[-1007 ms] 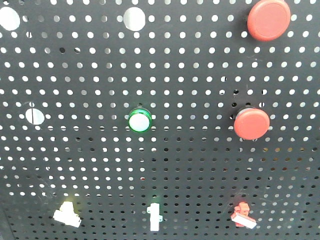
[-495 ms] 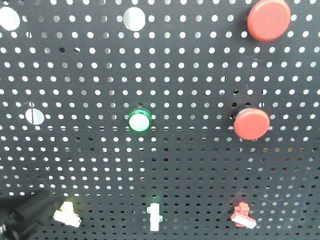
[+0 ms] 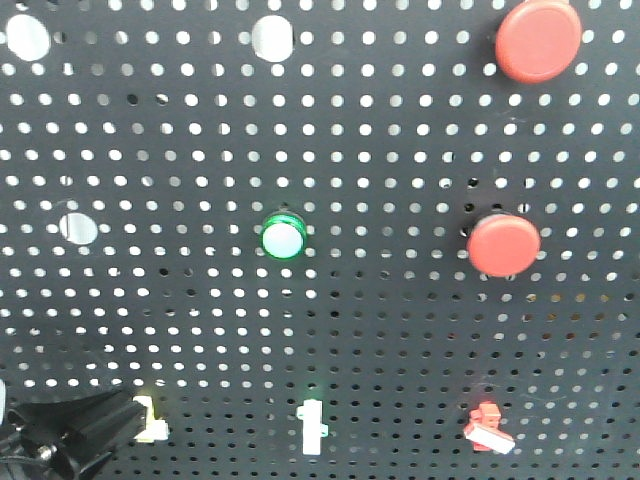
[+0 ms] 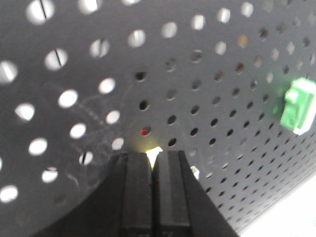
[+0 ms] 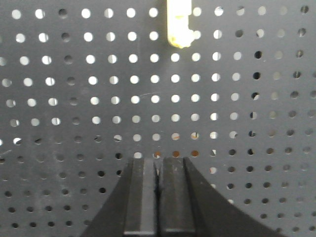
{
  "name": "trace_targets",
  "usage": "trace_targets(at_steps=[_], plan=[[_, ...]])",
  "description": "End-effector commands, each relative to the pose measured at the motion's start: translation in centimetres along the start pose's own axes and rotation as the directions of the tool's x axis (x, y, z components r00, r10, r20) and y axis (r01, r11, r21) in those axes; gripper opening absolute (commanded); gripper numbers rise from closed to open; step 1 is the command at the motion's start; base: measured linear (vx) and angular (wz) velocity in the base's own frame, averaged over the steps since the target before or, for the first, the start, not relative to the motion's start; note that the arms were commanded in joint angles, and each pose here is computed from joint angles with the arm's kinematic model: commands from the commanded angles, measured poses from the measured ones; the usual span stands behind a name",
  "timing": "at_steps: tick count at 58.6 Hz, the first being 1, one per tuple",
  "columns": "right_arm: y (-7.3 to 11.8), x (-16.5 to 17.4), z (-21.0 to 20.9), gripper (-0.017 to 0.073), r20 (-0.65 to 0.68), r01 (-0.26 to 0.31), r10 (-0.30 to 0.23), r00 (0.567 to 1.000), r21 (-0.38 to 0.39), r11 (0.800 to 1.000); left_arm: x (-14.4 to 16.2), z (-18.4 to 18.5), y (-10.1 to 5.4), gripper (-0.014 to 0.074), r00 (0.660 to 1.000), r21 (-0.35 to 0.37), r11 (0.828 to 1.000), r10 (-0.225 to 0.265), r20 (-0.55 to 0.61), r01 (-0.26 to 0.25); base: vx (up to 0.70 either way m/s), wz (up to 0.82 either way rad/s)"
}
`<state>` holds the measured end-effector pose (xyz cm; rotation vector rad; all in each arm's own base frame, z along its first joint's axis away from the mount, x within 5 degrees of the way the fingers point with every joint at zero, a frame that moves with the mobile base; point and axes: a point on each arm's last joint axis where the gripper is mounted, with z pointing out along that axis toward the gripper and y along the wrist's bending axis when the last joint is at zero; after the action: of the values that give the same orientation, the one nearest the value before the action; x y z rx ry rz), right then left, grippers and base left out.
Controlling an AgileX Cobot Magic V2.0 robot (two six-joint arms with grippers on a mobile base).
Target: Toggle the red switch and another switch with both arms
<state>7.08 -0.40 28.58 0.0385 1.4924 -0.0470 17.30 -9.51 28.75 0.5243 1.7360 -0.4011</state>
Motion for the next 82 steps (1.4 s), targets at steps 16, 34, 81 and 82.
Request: trace_targets(at_steps=[16, 34, 81, 82], plan=[[0.1, -1.8, 0.1, -0.0006, 0.094, 0.005, -0.004, 0.996, -0.006, 1.000, 5.6, -2.4, -0.3, 0.0003, 0.992, -0.019, 0.999, -0.046, -0.114, 0.044, 0.00, 0.00], [0.0, -2.4, 0.0, -0.0006, 0.139, -0.106, 0.107, 0.984, -0.019, 0.994, 5.5, -5.5, -0.5, 0.0003, 0.999, -0.043, 0.998, -0.042, 0.002, 0.042, 0.00, 0.00], [9.7, -5.5, 7.3, -0.0006, 0.025, 0.242, -0.282, 0.959, -0.588, 0.771, 4.8, -11.2, 0.8, 0.0003, 0.991, -0.269, 0.963, 0.034, 0.126, 0.001, 0.00, 0.00], [10.1, -5.6, 7.2, -0.0006, 0.035, 0.244, -0.280, 0.959, -0.604, 0.759, 4.8, -11.2, 0.8, 0.0003, 0.991, -0.269, 0.963, 0.034, 0.126, 0.001, 0.00, 0.00]])
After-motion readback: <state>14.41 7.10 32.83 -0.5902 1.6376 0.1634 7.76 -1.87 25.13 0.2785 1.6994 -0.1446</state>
